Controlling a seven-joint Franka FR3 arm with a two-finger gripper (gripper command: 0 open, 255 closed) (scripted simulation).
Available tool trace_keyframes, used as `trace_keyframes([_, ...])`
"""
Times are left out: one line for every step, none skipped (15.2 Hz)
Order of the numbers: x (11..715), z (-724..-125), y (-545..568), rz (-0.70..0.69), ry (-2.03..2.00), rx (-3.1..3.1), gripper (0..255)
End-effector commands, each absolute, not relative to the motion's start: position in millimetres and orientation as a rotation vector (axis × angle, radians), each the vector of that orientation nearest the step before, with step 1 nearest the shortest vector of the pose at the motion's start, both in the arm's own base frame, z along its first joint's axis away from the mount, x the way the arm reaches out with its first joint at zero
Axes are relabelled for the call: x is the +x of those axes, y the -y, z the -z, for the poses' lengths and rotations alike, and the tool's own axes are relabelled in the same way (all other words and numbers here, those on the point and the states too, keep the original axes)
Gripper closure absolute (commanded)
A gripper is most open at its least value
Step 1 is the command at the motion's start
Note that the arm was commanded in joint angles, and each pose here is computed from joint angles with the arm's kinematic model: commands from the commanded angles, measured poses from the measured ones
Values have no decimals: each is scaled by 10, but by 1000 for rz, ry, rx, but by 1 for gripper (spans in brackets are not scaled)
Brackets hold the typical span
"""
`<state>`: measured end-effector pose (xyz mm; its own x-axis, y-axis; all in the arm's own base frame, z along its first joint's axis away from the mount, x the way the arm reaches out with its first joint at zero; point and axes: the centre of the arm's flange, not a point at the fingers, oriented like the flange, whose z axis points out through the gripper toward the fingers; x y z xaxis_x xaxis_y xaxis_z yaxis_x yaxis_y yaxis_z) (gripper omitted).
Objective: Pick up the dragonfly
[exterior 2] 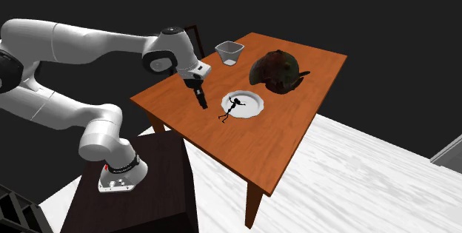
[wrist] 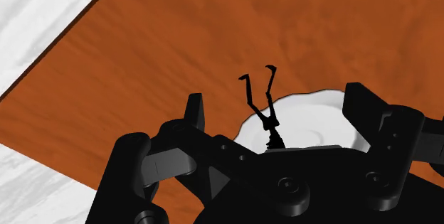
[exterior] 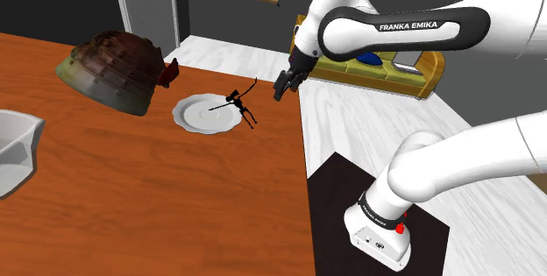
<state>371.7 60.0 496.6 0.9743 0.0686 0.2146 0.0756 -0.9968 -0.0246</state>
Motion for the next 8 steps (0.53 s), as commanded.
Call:
trace_keyframes([3840,-4762,-638,373,93,-3085,0])
trace_keyframes([3906,-4659,-665,389,84,-3084,0])
trace_keyframes([3974,-4555,-692,405,74,-3082,0])
trace_keyframes([4042,-4453,-719,421,65,-3080,0])
trace_keyframes([4112,-4351,-746,437,55,-3078,0])
trace_keyframes([4183,-4250,-772,453,46,-3076,0])
trace_keyframes([4256,-4150,-797,469,36,-3074,0])
trace_keyframes([4329,-4050,-823,485,27,-3072,0])
